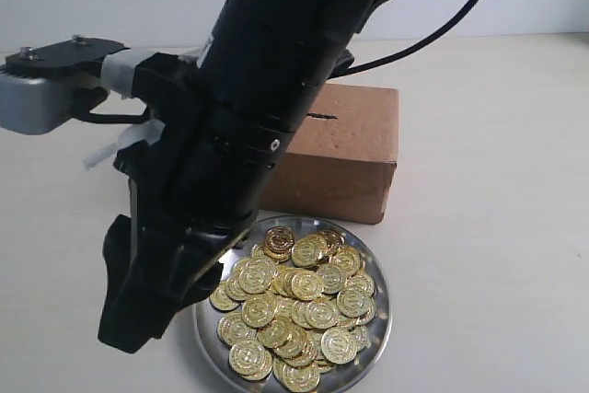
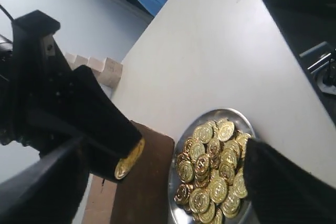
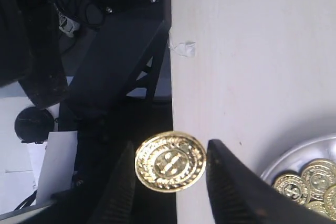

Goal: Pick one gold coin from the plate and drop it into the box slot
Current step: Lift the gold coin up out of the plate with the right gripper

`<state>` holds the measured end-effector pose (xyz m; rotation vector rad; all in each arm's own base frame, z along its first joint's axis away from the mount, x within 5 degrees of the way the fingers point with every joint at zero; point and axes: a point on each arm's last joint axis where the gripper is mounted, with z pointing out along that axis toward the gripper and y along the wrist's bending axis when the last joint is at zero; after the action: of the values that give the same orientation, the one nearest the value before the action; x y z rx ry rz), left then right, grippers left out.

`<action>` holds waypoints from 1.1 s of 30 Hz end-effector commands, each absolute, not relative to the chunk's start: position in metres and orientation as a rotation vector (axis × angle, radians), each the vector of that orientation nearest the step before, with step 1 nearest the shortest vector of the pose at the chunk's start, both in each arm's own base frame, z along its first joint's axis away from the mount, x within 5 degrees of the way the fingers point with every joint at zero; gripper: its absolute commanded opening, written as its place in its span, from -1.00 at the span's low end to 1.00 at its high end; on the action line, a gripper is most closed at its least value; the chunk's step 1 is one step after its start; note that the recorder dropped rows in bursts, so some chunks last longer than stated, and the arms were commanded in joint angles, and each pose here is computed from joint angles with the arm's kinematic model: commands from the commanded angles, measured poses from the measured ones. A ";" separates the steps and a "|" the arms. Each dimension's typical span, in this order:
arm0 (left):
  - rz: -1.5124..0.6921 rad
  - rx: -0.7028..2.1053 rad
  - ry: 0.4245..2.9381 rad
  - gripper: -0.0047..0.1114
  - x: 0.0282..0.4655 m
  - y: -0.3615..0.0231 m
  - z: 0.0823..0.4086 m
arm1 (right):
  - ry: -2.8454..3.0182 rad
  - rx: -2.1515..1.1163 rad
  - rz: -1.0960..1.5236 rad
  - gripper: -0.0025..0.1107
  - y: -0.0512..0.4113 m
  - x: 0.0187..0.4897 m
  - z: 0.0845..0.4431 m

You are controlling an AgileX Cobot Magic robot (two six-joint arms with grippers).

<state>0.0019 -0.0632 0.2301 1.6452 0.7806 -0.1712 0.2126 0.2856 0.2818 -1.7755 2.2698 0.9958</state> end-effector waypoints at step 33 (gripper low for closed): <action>-0.196 1.777 0.581 -0.05 -0.004 -0.065 0.227 | 2.164 -2.038 1.034 -0.34 0.327 0.131 0.288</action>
<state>-0.0036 -0.0645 0.2262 1.7860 0.5769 -0.1712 0.1331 0.3265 0.2848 -2.0539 2.1637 0.9948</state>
